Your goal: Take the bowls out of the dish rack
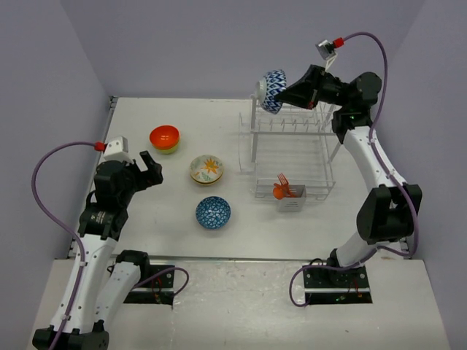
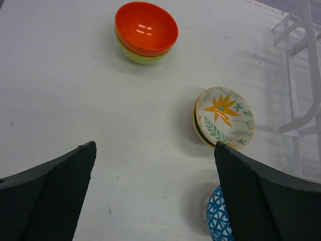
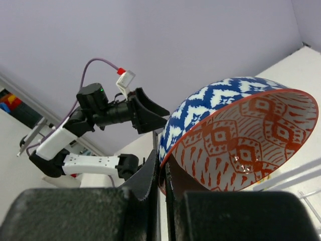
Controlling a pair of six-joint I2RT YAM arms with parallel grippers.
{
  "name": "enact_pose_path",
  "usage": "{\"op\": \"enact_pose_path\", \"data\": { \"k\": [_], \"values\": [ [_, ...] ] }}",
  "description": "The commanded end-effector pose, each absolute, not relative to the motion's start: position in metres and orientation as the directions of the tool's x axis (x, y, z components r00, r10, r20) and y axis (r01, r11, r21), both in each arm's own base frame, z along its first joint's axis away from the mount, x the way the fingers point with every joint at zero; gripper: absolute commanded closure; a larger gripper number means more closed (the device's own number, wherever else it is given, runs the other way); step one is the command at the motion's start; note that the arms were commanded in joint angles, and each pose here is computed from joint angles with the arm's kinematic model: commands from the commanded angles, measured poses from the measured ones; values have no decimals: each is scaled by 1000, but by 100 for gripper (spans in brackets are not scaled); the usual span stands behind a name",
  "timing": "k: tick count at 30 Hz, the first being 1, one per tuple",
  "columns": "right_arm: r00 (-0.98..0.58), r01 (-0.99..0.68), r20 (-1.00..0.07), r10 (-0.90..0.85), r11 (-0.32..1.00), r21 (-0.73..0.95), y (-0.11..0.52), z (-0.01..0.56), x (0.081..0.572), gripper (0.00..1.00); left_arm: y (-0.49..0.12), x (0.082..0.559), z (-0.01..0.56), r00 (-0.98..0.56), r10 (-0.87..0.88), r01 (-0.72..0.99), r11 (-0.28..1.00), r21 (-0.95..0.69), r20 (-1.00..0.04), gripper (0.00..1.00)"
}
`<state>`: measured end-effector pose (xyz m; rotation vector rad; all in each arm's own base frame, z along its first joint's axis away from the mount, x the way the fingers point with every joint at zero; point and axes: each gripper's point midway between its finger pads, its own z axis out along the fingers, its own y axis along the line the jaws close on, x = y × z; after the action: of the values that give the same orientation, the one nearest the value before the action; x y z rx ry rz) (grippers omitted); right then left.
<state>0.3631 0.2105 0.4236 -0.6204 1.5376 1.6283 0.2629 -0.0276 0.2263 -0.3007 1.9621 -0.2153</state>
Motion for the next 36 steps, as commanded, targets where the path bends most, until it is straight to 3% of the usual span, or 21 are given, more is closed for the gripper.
{"op": "enact_pose_path", "data": {
  "k": [1,3,4,5,6,7,11,16,20,23,31,36],
  "values": [
    [-385,-919,-901,200,9,394,219,464,312,100,-27,267,240,-329,-294,-91,956,-280,-897,0],
    [-417,-904,-891,182,22,428,227,469,291,100,-24,266,243,-315,-295,-102,956,-277,-902,0],
    [-277,-957,-947,162,47,288,239,467,283,100,-22,265,245,-308,-299,-113,954,-277,-903,0],
    [-253,-958,-955,153,98,270,245,466,278,100,-19,261,251,-287,-304,-123,952,-280,-908,0],
    [-302,-917,-943,142,228,328,257,460,267,100,-13,260,255,-265,-309,-151,949,-277,-913,0],
    [-185,-931,-978,96,302,205,259,455,267,100,-9,257,257,-247,-320,-169,944,-284,-915,0],
    [-216,-851,-974,71,476,223,261,428,244,100,7,243,273,-155,-345,-235,923,-304,-926,0],
    [-272,-752,-955,-121,645,133,279,374,217,100,30,228,283,-75,-374,-351,878,-327,-924,0],
    [-316,-706,-895,-314,708,1,297,328,203,100,35,222,288,-39,-381,-368,865,-341,-924,0],
    [-320,-746,-834,-450,662,-71,321,302,181,100,28,229,283,-70,-375,-335,882,-332,-925,0],
    [-307,-755,-762,-571,633,-170,358,263,182,100,8,251,259,-210,-344,-267,921,-285,-915,0],
    [-310,-742,-664,-680,610,-278,366,233,194,100,8,251,259,-205,-342,-265,921,-285,-917,0]
  ]
}}
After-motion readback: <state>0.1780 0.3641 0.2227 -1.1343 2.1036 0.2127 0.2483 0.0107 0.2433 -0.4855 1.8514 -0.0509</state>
